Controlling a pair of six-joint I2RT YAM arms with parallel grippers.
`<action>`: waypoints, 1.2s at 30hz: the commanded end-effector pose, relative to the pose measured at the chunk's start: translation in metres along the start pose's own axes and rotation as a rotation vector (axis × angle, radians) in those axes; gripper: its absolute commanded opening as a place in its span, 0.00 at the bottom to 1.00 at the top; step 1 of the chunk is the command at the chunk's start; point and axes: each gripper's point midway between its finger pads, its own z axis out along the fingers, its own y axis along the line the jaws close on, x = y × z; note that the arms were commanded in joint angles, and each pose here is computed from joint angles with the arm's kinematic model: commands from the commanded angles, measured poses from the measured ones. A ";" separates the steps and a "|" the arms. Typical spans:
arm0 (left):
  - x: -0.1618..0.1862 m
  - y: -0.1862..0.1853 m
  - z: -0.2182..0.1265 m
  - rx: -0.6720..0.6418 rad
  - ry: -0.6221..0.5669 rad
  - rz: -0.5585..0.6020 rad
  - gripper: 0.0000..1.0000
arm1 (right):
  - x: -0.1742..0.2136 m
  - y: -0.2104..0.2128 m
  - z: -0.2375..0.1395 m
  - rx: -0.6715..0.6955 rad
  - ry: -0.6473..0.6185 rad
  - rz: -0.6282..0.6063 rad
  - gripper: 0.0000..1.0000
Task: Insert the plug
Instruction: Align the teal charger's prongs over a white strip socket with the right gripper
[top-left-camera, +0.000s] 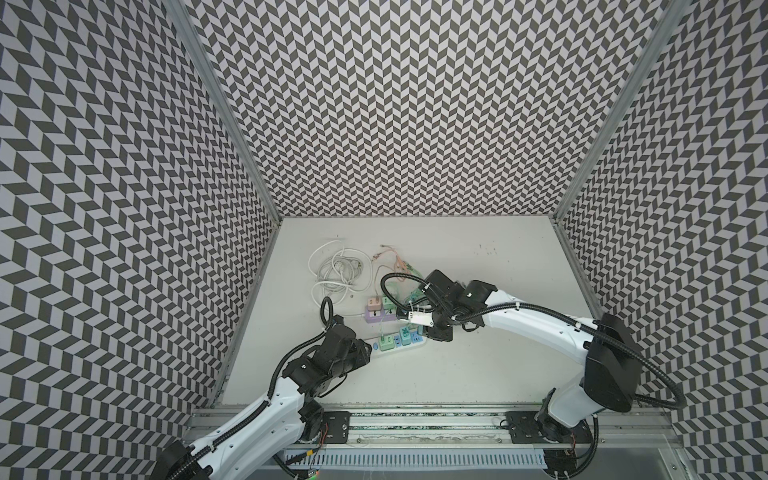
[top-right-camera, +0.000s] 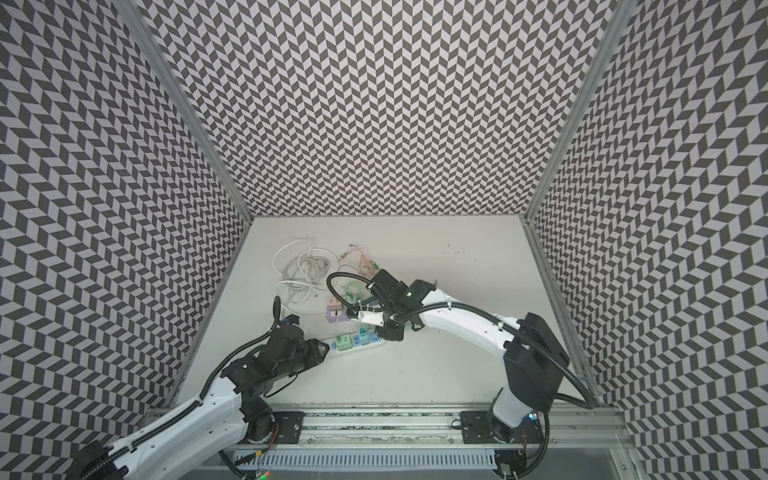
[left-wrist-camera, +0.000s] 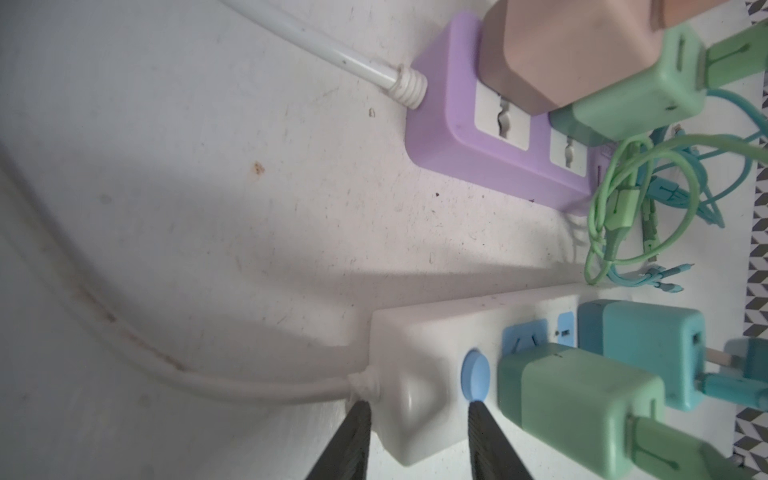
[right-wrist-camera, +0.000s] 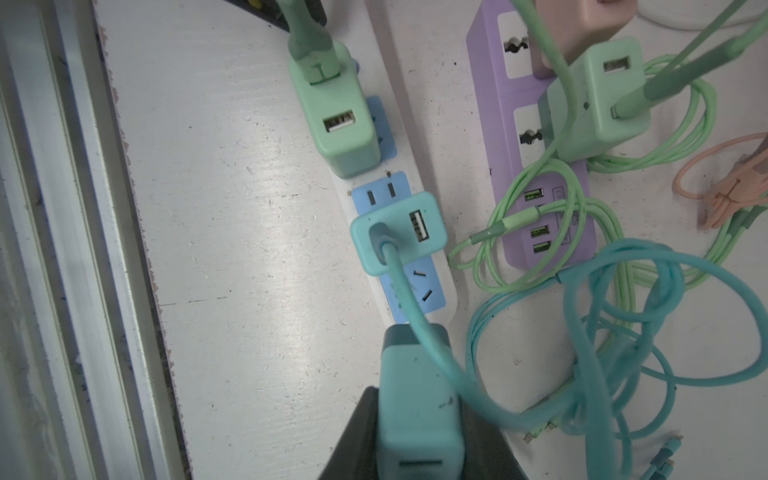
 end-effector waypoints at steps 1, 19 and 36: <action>-0.008 0.001 0.002 0.010 -0.051 0.002 0.38 | -0.014 -0.004 0.001 0.007 0.002 -0.073 0.09; -0.009 0.010 0.011 -0.030 -0.064 0.035 0.32 | -0.011 -0.003 0.021 0.008 0.126 -0.142 0.09; -0.016 0.012 0.015 -0.037 -0.084 0.050 0.31 | -0.012 0.011 0.034 -0.017 0.151 -0.172 0.09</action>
